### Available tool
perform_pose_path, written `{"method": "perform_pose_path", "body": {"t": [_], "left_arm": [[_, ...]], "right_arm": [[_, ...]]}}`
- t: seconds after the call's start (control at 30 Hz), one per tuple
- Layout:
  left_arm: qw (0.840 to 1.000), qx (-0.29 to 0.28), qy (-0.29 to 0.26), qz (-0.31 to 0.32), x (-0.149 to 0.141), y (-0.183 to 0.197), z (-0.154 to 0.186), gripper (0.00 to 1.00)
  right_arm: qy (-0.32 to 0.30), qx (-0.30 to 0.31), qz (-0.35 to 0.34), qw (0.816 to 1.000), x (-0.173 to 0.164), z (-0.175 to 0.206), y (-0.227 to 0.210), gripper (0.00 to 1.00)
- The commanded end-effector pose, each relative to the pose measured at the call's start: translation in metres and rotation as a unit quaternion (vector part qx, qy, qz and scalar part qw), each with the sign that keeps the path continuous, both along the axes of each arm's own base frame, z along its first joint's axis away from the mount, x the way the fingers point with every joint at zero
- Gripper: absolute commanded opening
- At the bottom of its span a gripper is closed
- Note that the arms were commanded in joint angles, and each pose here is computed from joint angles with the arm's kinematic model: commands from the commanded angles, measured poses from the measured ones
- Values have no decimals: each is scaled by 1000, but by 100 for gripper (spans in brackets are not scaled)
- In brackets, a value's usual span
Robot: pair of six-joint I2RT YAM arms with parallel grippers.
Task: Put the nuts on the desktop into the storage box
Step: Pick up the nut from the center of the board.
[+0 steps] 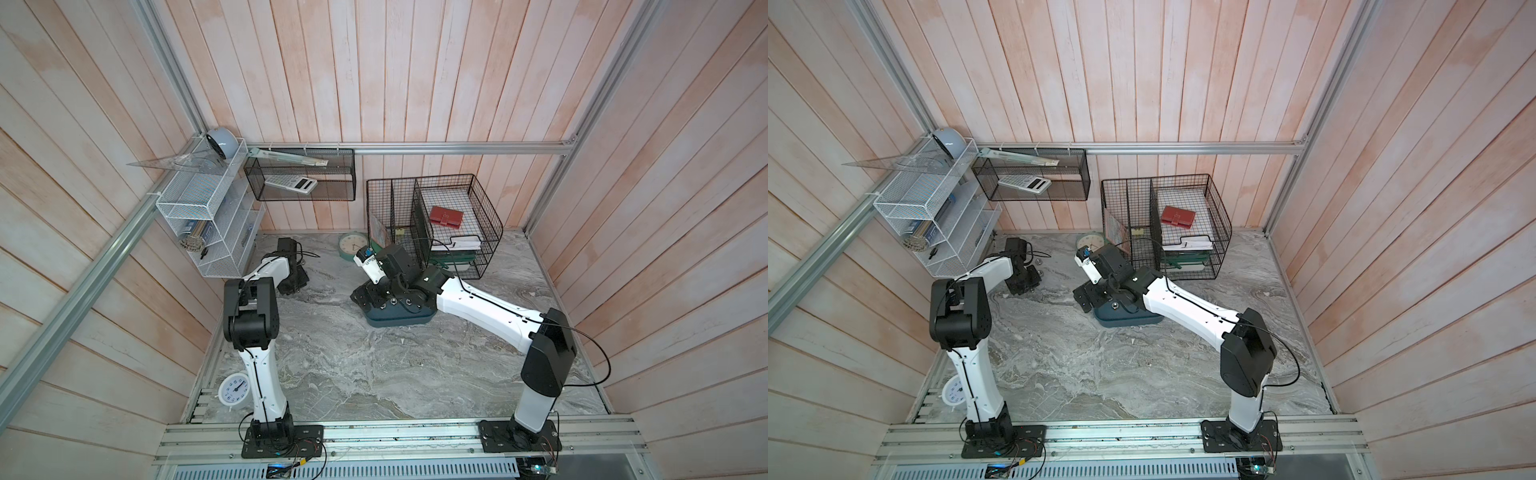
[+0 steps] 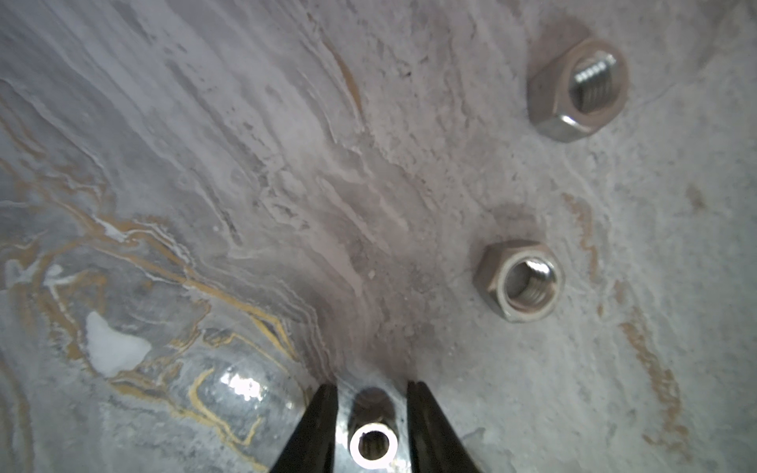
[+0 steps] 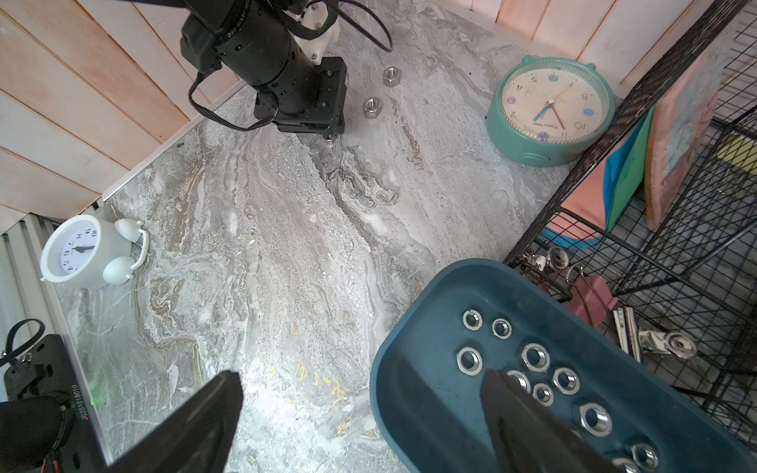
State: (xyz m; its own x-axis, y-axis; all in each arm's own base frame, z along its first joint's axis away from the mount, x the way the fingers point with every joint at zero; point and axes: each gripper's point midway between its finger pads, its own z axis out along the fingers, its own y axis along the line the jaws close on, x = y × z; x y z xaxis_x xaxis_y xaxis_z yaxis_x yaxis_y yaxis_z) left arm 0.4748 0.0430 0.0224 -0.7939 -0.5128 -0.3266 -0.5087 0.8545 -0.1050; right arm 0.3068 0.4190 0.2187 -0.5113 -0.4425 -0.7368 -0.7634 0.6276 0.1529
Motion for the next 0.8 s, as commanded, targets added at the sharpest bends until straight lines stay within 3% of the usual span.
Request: {"method": "perform_pose_path", "body": {"t": [0.0,0.5,0.77], "left_arm": [[1000,-10,23,0,-16,-6,-1,35],[998,-34,46,-13,-20,-19,-10,34],[998,-40,49,-18,-19,-23,-15,27]], "right_arm": [[-2,5,-4,1000,-4,7,-2,98],[-3,4,-4,1000,-4,7,-2,98],[-4,3,-5,1000,-5,8,-3,98]]}}
